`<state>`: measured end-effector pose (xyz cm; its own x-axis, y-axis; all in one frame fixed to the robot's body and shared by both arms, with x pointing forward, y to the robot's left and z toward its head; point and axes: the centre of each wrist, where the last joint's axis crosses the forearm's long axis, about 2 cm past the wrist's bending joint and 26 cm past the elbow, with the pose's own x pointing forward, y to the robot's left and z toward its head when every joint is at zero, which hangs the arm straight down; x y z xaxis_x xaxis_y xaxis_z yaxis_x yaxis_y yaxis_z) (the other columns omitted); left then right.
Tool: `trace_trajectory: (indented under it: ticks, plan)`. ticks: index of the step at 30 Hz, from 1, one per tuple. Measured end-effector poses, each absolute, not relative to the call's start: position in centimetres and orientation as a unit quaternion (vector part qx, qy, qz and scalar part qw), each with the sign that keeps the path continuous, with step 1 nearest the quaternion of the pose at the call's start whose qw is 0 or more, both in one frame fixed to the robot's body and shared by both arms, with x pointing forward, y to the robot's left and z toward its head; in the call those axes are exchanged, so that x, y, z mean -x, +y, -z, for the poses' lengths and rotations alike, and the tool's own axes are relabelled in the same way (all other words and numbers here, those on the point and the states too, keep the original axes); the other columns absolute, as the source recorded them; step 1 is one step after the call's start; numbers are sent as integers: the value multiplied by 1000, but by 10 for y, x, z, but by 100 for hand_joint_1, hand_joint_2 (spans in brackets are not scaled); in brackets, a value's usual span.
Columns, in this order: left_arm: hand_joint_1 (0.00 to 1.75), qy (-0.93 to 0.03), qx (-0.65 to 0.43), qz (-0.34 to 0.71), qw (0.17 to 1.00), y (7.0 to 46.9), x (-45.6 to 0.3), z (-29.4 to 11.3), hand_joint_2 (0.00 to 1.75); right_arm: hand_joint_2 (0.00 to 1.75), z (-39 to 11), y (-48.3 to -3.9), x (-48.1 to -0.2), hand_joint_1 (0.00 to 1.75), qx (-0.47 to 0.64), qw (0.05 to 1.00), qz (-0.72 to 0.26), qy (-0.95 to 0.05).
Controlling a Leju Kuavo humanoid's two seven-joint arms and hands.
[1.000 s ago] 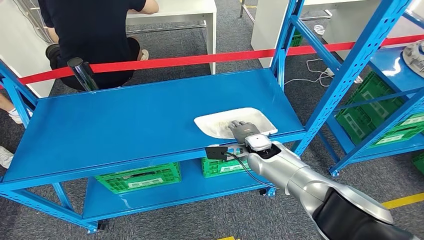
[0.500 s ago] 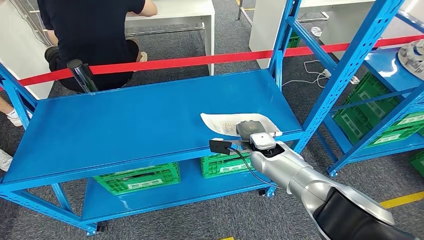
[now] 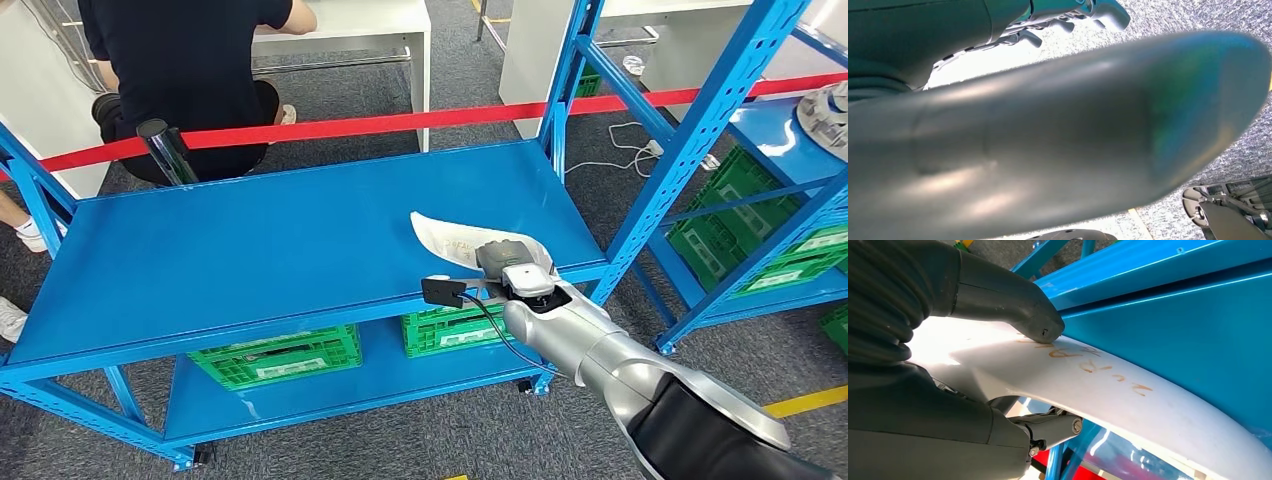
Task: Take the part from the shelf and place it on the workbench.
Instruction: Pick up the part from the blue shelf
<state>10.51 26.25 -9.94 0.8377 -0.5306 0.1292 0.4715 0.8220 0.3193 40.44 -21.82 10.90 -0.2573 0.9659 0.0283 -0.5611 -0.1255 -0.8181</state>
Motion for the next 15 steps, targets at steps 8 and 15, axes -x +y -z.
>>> trace_trajectory:
  ticks: [8, 15]
  plan:
    - [0, -107, -138, 264, 949, 262, -105, 99, 0, 175, -111, -219, -406, 175, 266, 547, -701, -372]
    - [0, -113, -136, 265, 948, 262, -105, 99, 87, 175, -112, -220, -407, 175, 263, 547, -701, -374]
